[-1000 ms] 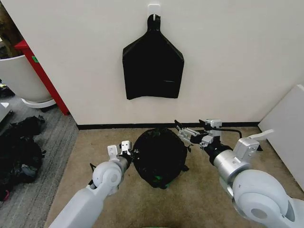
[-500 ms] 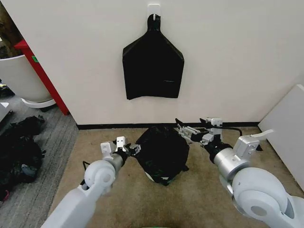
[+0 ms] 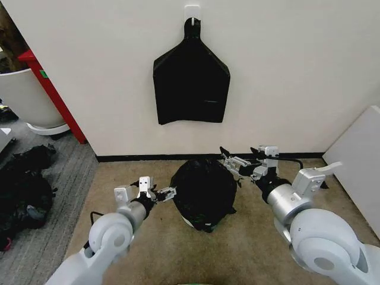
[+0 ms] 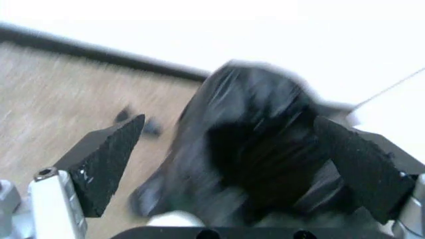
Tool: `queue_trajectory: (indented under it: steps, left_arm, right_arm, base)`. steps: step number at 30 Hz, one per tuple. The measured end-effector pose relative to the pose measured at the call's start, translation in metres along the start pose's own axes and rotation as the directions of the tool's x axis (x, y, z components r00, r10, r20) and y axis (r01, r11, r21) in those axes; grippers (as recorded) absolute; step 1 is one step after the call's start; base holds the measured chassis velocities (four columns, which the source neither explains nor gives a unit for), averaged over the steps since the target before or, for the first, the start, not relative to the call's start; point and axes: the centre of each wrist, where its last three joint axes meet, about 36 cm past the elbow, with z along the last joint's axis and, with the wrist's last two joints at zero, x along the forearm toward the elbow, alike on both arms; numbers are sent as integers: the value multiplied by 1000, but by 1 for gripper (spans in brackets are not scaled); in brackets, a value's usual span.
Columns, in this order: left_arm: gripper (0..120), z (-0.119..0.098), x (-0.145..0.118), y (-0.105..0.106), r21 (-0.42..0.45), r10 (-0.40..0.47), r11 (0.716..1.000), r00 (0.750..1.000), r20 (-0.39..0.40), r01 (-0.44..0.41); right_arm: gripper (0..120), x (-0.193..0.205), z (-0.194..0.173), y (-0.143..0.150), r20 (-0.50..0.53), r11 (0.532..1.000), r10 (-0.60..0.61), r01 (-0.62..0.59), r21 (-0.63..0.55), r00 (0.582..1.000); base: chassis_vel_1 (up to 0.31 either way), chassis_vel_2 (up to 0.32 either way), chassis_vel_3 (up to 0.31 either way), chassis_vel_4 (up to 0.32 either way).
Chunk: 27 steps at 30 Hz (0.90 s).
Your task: Place the garbage bag over the trash bin.
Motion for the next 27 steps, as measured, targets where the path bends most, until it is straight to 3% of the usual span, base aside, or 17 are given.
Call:
queue_trajectory:
  steps: [1,3,7,8,14,23,27]
  left_arm:
    - [100,0,0,0,0,0,1000,1000,0,0]
    - [100,0,10,-4,-12,46,999,995,93,-45]
    - [100,1,30,11,-162,107,985,959,264,-65]
    - [100,1,30,11,-162,107,985,959,264,-65]
    - [100,2,62,34,-310,73,949,908,413,64]
    - [100,29,104,41,-353,17,921,888,459,165]
    - [100,37,125,27,-344,-3,920,882,471,187]
  right_arm:
    - [100,0,0,0,0,1000,0,0,0,1000]
    - [100,3,6,0,27,1000,-15,15,-5,1000]
    - [100,8,36,-11,102,999,-11,6,51,995]
    - [100,8,36,-11,102,999,-11,6,51,995]
    - [100,16,96,-23,234,990,3,-36,137,972]
    - [100,44,147,-14,286,967,74,-139,214,955]
    - [100,63,158,-19,294,955,153,-218,202,943]
  base:
    - [0,0,0,0]
    - [0,0,0,0]
    - [0,0,0,0]
    - [0,0,0,0]
    - [0,0,0,0]
    - [0,0,0,0]
    - [0,0,0,0]
